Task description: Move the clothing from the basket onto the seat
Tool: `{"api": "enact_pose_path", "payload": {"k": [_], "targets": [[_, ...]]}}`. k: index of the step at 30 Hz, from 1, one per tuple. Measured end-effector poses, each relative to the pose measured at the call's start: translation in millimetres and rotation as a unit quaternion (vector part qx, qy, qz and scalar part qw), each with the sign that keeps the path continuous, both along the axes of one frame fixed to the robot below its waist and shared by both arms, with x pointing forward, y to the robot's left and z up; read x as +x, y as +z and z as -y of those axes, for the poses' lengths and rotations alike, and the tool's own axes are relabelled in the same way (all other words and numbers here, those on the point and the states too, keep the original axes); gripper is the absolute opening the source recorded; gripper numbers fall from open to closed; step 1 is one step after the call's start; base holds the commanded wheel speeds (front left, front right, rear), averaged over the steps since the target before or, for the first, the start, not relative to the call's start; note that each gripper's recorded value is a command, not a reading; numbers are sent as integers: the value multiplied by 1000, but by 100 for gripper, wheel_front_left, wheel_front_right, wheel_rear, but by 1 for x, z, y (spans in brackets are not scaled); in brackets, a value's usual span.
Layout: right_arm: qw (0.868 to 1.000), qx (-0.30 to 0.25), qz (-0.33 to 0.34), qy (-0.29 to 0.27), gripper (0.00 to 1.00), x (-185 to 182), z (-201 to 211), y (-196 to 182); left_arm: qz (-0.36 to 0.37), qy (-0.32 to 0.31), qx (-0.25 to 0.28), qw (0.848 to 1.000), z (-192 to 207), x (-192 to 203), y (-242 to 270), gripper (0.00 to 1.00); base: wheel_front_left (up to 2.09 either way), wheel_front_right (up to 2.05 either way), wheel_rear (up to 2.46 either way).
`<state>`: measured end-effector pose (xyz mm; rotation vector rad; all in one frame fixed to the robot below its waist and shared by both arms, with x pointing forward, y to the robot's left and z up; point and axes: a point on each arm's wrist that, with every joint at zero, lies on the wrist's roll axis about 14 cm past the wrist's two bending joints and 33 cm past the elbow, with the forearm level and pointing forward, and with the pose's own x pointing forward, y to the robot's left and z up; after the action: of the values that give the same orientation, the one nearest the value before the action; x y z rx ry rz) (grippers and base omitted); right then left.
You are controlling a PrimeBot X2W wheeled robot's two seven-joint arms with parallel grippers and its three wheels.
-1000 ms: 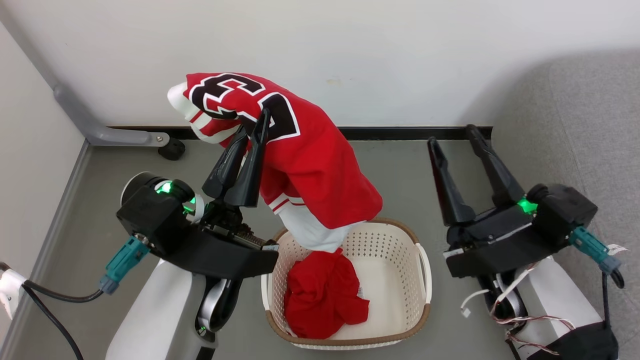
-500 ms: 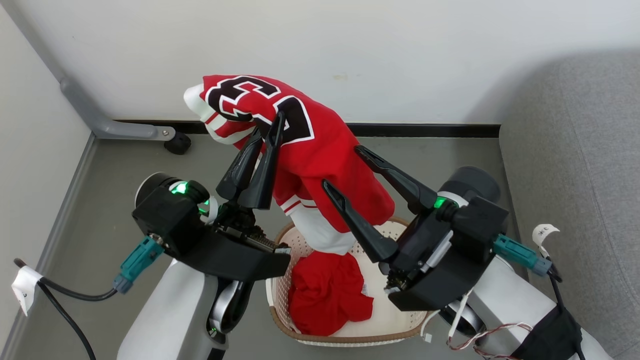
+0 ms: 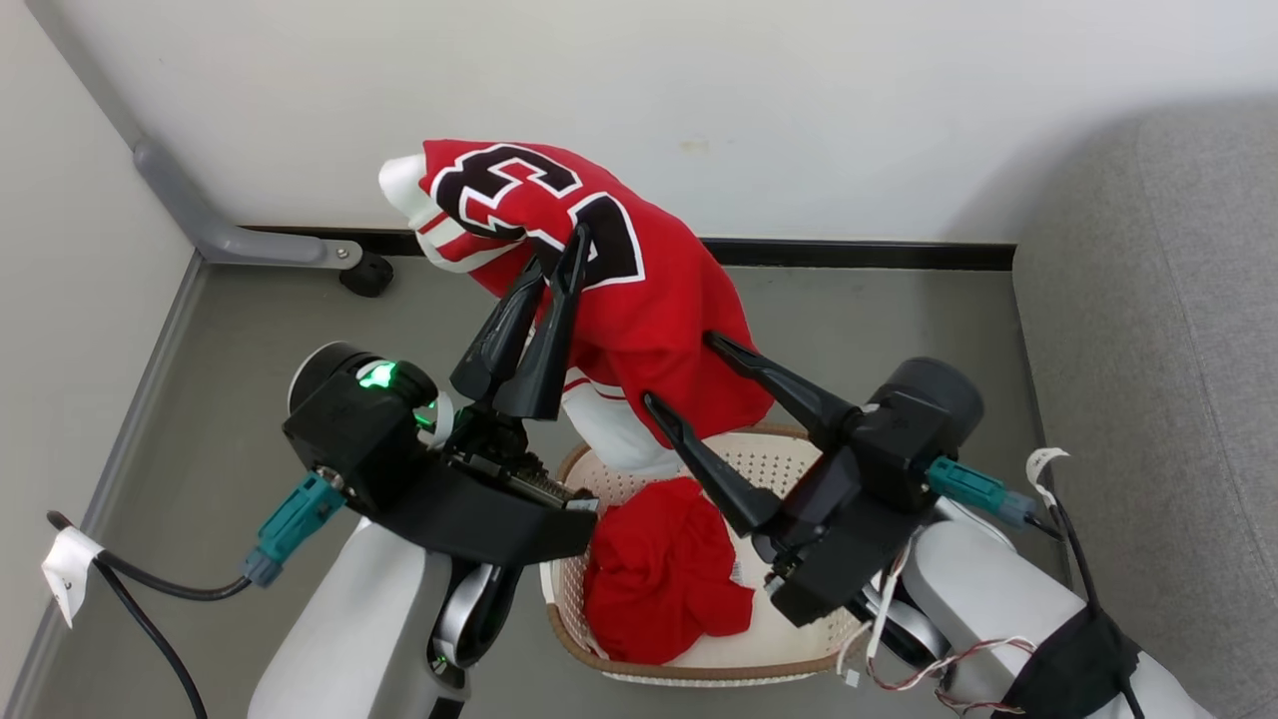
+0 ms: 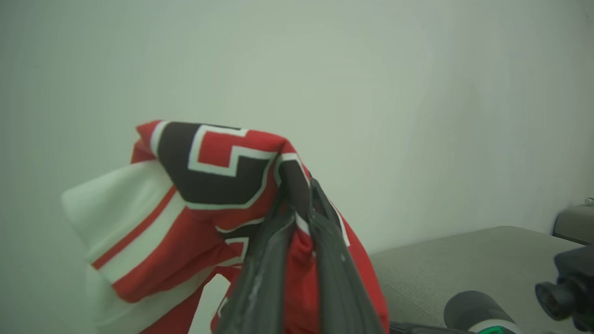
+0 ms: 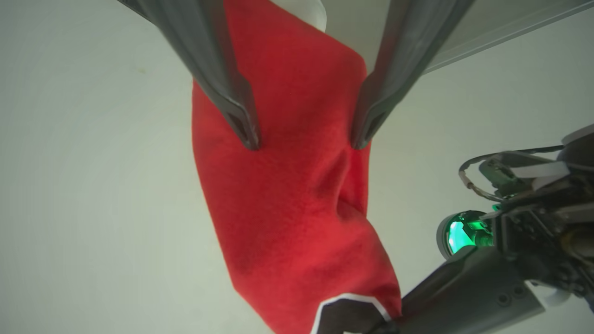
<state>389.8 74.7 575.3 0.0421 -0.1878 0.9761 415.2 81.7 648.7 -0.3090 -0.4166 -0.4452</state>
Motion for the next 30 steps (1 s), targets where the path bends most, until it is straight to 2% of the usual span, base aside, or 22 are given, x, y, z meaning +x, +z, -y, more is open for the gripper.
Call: {"api": "enact_pose_path", "payload": {"k": [11, 12, 13, 27, 28, 29, 30], "targets": [[1000, 16, 6, -4, 100, 17, -18, 17, 0, -10, -5, 1000, 8, -1, 1, 0, 0, 0, 0], [1000, 16, 5, -6, 73, 18, -18, 17, -1, -10, -5, 1000, 8, -1, 0, 0, 0, 0, 0], [1000, 15, 3, -6, 0, 19, -18, 16, -1, -9, -5, 1000, 8, 0, 0, 0, 0, 0, 0], [999, 34, -5, -16, 0, 26, -14, 14, -20, -7, -5, 1000, 5, 5, -12, 0, 0, 0, 0], [999, 37, -5, -17, 0, 27, -13, 14, -22, -6, -4, 1000, 5, 5, -14, 12, 0, 0, 0], [999, 38, -5, -19, 0, 28, -13, 15, -25, -5, -4, 1000, 4, 6, -15, 36, 0, 0, 0], [999, 41, -4, -20, 0, 28, -12, 16, -27, -5, -4, 1000, 4, 7, -17, 67, 0, 0, 0]]}}
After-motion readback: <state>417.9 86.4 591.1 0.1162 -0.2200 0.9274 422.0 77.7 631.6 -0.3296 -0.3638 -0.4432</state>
